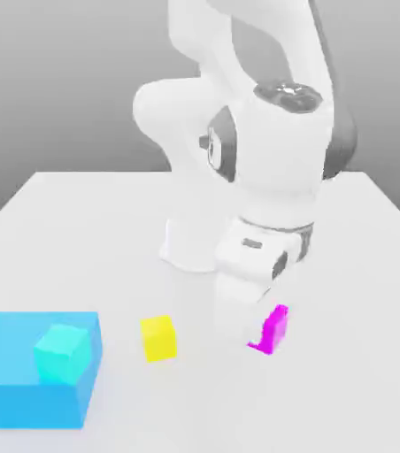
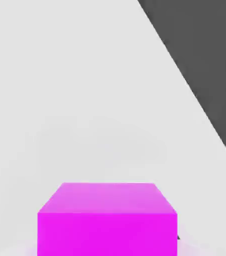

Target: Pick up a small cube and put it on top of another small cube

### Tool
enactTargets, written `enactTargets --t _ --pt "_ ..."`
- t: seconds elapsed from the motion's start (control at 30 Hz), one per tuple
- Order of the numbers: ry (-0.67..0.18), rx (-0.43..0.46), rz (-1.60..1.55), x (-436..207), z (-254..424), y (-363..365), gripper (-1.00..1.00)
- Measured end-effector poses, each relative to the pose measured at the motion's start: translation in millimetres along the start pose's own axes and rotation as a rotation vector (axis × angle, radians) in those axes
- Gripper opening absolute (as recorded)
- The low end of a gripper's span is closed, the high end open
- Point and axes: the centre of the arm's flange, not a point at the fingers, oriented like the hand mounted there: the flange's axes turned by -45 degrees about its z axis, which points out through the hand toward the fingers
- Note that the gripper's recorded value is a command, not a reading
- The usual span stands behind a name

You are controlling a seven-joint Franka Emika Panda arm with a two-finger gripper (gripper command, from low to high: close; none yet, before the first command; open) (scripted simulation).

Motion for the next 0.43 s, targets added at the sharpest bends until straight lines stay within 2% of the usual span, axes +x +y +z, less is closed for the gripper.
enactTargets --t 0.17,0.3,0.33,0.43 --pt "0.004 0.022 0.479 -110 -32 104 -1.00" --pt "0.006 0.027 0.533 -120 8 113 -1.00" --pt "0.005 0.026 0.535 -121 19 112 1.00" --pt "0.005 0.026 0.534 -121 19 112 1.00"
